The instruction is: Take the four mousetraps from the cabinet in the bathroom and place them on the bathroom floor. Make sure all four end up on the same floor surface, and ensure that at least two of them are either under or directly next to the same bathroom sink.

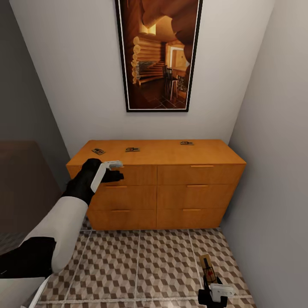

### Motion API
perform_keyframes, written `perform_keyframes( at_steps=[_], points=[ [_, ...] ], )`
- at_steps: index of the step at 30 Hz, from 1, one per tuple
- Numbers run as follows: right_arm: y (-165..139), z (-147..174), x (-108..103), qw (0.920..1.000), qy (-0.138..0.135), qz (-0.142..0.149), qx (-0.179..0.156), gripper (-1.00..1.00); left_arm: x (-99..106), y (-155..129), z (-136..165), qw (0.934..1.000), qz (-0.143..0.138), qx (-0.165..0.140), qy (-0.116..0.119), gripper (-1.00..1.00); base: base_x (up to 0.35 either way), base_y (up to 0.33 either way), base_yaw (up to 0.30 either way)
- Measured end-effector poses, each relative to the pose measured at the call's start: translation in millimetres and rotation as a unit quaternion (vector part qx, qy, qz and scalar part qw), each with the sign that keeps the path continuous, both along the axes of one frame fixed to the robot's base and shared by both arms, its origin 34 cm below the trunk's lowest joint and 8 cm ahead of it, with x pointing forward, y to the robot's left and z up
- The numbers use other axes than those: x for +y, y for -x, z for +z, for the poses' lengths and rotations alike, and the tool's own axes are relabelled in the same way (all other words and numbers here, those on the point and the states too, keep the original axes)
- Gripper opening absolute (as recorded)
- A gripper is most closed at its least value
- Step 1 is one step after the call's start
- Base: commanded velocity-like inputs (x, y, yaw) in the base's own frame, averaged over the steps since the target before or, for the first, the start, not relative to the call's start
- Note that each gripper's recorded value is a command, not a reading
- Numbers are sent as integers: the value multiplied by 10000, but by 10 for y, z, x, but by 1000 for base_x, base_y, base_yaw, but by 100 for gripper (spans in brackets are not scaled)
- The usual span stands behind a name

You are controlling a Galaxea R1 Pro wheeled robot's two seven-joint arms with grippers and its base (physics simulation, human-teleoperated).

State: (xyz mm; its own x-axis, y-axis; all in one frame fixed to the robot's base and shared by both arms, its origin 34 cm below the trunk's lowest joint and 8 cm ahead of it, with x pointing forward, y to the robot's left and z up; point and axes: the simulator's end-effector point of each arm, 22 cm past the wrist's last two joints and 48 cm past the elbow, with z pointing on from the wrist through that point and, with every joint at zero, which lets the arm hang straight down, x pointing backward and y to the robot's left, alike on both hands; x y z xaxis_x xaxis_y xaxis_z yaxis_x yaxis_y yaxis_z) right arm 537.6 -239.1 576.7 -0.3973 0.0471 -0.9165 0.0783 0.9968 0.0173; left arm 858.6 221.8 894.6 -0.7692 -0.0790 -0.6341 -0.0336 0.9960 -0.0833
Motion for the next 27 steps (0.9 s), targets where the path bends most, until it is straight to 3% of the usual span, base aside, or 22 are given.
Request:
perform_keyframes(
  at_steps=[3,10,15,18,20,23,25,27],
  points=[
    [2,-2,1,10000,1,3,4,-100,-130,-9,50,9998,-124,-19,147,100,0,0,0],
    [33,-72,7,9998,0,18,179,-100,-584,-51,450,9907,-825,-426,996,100,0,0,0],
    [41,-85,9,9998,-1,23,211,-100,-616,-91,845,9829,-1110,-880,1181,100,0,0,0],
    [41,-86,9,9998,0,24,214,-100,-716,-47,1112,9722,-1565,-1163,1293,100,0,0,0],
    [42,-87,10,9998,0,24,215,-100,-848,66,1212,9613,-2133,-1240,1225,100,0,0,0],
    [40,-86,14,9998,-3,26,215,-100,-838,248,1114,9507,-2789,-1089,813,100,0,0,0],
    [38,-86,19,9998,-6,28,216,-100,-634,292,1011,9512,-2876,-953,591,100,0,0,0],
    [42,-91,20,9997,-7,28,227,-100,-499,309,957,9526,-2868,-871,513,100,0,0,0]
  ],
)
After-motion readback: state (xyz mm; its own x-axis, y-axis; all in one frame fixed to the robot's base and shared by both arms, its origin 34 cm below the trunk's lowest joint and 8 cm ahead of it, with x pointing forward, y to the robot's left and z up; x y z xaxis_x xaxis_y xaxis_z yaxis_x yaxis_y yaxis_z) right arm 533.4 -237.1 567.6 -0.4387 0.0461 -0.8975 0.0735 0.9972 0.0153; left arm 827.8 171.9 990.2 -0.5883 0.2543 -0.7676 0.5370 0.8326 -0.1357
